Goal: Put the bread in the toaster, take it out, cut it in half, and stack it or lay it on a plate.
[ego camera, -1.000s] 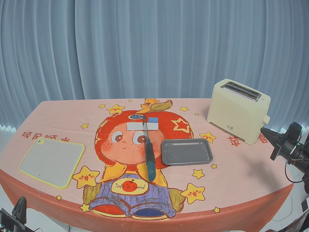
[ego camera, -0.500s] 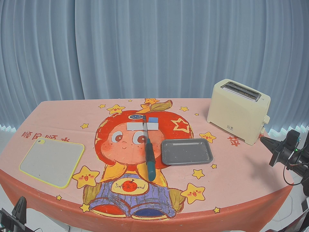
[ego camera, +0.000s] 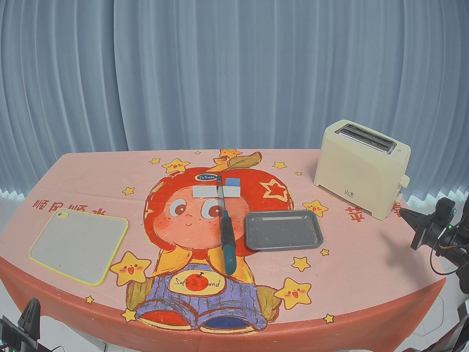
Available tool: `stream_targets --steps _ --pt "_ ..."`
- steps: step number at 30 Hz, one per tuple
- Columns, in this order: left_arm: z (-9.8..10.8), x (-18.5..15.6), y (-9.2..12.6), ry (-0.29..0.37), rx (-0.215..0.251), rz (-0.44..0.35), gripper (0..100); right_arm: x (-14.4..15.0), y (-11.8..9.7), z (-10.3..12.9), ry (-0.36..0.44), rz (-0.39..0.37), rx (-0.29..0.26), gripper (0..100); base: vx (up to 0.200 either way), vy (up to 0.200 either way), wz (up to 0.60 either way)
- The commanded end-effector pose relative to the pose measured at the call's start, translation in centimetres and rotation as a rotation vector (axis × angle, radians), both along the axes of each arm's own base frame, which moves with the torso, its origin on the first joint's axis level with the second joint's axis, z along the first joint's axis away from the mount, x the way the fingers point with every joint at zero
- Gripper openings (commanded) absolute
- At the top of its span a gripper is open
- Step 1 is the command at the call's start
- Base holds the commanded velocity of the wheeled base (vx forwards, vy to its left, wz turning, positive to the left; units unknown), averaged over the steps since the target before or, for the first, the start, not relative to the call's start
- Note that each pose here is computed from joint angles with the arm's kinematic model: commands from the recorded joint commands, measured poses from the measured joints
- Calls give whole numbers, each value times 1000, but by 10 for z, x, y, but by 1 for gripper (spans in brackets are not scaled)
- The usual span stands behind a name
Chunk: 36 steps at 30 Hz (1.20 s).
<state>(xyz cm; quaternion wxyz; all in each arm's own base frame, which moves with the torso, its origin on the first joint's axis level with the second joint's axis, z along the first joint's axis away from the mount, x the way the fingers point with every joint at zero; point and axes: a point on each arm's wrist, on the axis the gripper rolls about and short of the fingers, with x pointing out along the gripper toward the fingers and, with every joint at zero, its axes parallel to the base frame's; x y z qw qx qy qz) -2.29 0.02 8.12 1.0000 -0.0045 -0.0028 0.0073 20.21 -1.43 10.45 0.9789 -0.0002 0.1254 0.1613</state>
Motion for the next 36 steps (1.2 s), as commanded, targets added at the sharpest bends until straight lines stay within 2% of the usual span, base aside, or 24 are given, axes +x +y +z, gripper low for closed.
stream_targets --steps 1,20,36 --pt "-5 1 0 12 0 1 0 2 -4 -3 16 -19 2 0 0 0 0" --pt "-5 1 0 12 0 1 0 11 -13 -15 64 -69 3 0 0 0 0" --pt "-5 1 0 12 0 1 0 19 -20 -12 40 -92 1 0 0 0 0"
